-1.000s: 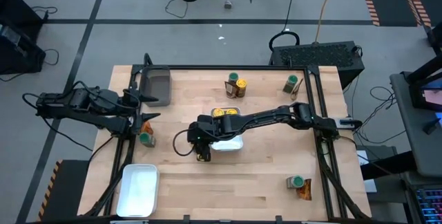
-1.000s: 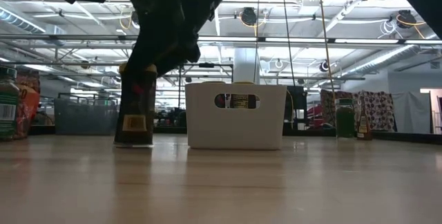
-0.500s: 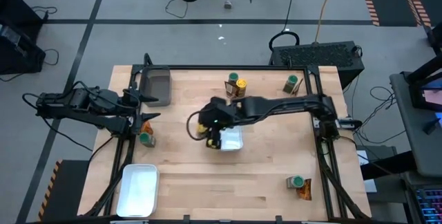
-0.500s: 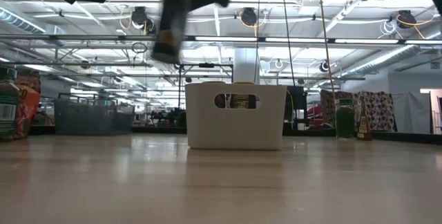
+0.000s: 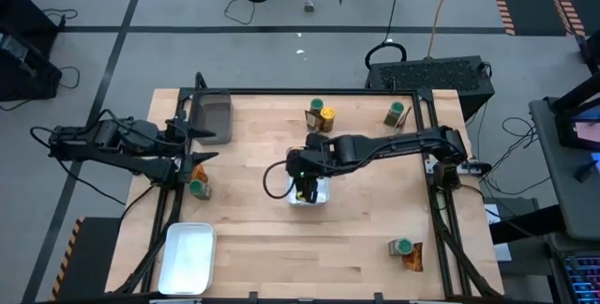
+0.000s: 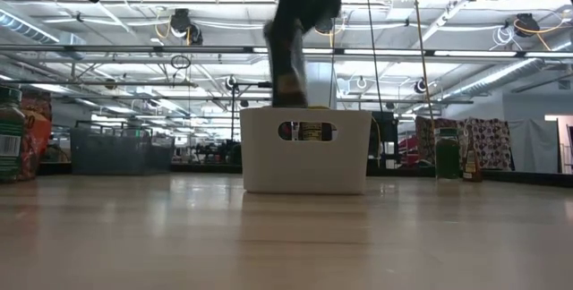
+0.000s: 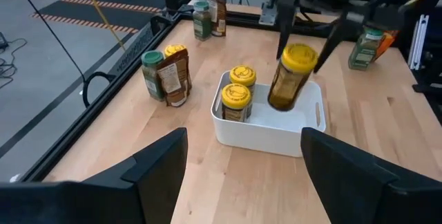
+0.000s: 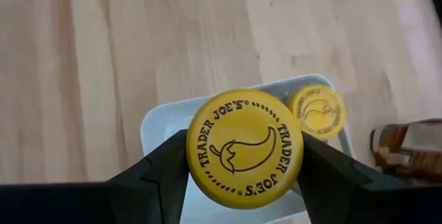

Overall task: Sort spices by type
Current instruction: Put the left yellow spice bottle into the top white bin

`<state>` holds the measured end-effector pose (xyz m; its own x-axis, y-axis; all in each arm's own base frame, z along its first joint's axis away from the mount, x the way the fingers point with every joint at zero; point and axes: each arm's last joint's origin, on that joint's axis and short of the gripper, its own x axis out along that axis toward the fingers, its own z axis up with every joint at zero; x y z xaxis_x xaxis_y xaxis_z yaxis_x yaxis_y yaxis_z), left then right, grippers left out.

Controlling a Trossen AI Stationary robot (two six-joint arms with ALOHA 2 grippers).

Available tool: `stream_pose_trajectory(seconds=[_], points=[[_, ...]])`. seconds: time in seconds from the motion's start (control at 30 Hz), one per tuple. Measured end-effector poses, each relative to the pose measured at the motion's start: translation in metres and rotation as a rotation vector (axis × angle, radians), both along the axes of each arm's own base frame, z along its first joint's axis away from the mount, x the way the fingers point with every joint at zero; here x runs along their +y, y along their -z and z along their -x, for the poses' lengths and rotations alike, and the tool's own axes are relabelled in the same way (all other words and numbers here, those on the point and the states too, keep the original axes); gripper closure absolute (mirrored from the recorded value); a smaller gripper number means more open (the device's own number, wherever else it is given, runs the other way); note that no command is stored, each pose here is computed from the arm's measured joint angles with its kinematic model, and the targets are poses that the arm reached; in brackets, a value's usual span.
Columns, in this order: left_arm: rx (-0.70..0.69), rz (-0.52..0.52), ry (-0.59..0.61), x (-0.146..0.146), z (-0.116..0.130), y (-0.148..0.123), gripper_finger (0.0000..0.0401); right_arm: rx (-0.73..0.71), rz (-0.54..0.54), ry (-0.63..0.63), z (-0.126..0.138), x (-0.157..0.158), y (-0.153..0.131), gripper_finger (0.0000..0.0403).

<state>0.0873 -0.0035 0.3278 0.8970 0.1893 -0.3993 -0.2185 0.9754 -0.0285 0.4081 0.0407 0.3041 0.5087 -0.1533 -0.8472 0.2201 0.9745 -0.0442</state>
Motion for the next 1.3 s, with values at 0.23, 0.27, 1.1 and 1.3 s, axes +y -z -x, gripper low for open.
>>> stream_pose_trajectory(seconds=[0.23, 0.27, 1.1, 1.3], points=[[0.000, 0.000, -0.001, 0.000, 0.000, 0.000, 0.0115, -0.036, 0.013, 0.031, -0.005, 0.000, 0.033, 0.0201], [0.000, 0.000, -0.001, 0.000, 0.000, 0.000, 0.0115, -0.040, 0.010, 0.037, -0.005, 0.000, 0.037, 0.0201], [-0.001, -0.001, -0.004, 0.000, 0.000, 0.000, 0.0115, -0.069, 0.005, 0.114, -0.004, -0.016, 0.078, 0.0191], [-0.001, -0.001, -0.004, 0.000, 0.000, 0.000, 0.0115, -0.069, 0.002, 0.122, -0.004, -0.018, 0.078, 0.0156]])
